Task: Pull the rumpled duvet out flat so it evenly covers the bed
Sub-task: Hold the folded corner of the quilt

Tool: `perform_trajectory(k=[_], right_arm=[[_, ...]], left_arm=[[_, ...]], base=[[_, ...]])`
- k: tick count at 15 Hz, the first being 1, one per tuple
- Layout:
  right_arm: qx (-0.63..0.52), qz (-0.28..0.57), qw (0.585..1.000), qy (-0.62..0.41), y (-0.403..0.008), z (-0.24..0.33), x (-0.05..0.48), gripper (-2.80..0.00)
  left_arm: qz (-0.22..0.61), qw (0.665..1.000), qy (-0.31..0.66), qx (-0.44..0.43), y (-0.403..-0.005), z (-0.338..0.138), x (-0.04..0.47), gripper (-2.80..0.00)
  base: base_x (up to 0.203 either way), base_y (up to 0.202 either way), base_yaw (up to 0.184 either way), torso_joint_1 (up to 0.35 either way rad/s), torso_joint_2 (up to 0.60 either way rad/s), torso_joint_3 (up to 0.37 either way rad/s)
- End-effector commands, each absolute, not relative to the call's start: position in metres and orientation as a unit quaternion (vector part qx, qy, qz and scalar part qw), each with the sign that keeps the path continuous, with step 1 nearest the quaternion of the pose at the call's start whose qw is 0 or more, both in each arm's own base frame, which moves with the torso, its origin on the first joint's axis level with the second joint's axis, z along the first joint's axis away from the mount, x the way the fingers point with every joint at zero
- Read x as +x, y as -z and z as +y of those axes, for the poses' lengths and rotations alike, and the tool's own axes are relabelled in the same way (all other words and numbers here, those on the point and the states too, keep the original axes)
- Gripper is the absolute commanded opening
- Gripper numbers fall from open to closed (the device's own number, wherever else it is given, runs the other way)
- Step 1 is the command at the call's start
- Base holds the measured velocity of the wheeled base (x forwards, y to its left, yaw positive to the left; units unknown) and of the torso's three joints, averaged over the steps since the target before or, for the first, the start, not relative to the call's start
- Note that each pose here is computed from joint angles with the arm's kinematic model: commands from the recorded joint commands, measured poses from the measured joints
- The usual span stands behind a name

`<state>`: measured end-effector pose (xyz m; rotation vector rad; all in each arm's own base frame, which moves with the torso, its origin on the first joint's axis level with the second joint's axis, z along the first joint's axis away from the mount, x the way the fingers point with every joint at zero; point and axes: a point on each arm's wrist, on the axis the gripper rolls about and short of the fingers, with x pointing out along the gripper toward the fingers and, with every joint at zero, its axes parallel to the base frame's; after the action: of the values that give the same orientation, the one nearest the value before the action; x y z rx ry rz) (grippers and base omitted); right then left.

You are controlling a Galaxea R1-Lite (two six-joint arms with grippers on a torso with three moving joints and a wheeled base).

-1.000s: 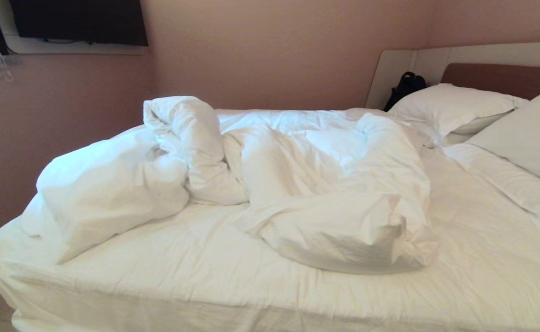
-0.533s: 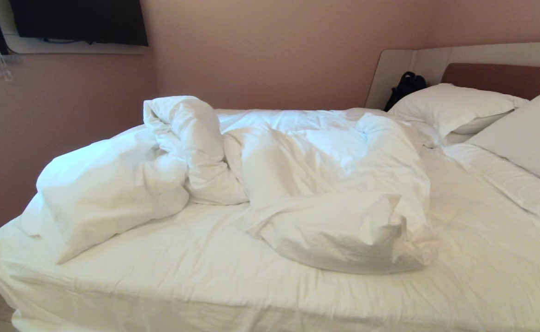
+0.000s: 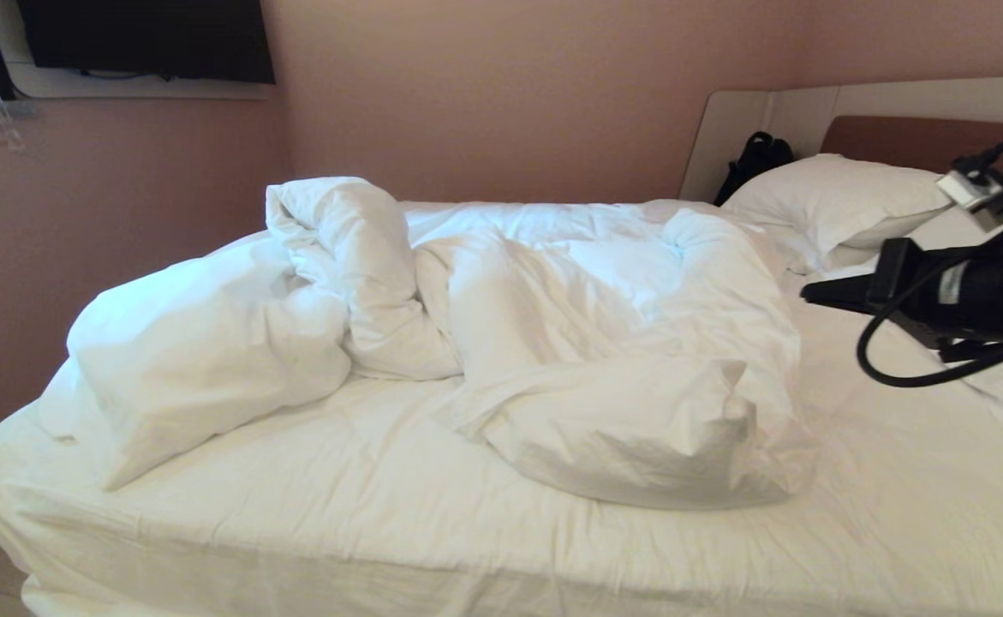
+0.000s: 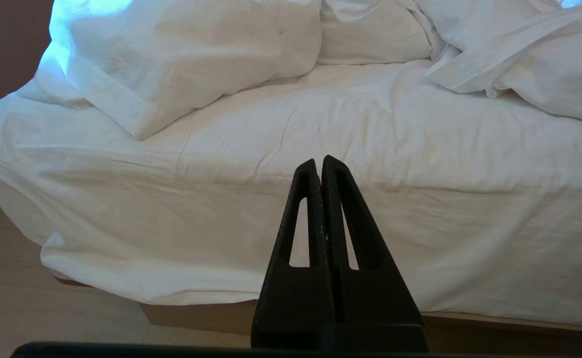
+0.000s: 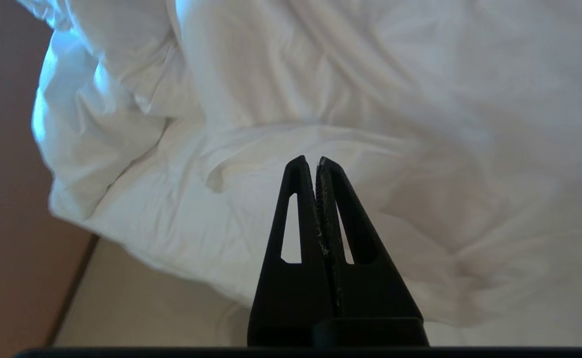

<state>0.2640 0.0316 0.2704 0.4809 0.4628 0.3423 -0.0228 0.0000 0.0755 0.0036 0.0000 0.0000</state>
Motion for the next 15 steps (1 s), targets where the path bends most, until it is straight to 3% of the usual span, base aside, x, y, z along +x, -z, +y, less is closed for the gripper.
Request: perform_trajectory(k=[1,5,6,15], right_arm=[[0.300,0.296,0.891,-0.171,-0.240,0.050,0.298,-2.80],[0.304,0.337,0.876,-0.165,-0.214,0.058,0.317,-2.80],[0.306,0.340,0.874,-0.162,-0.213,0.058,0.316,0.00],[0.314,0.351,0.871,-0.139,-0.206,0.051,0.295,0.00]], left_arm=[[0.000,1.000,0.000,0.002,-0.075,0.000,-0.023,-2.80],[0.000,1.000,0.000,0.002,-0.075,0.000,-0.023,-2.80],[0.000,1.000,0.000,0.002,-0.075,0.000,-0.023,-2.80],[0.000,1.000,0.000,0.002,-0.075,0.000,-0.023,-2.80]], base=[[0.000,0.000,0.000,0.000,0.00,0.000],[0.000,0.000,0.000,0.000,0.00,0.000],[0.000,0.000,0.000,0.000,0.00,0.000],[0.000,0.000,0.000,0.000,0.00,0.000]])
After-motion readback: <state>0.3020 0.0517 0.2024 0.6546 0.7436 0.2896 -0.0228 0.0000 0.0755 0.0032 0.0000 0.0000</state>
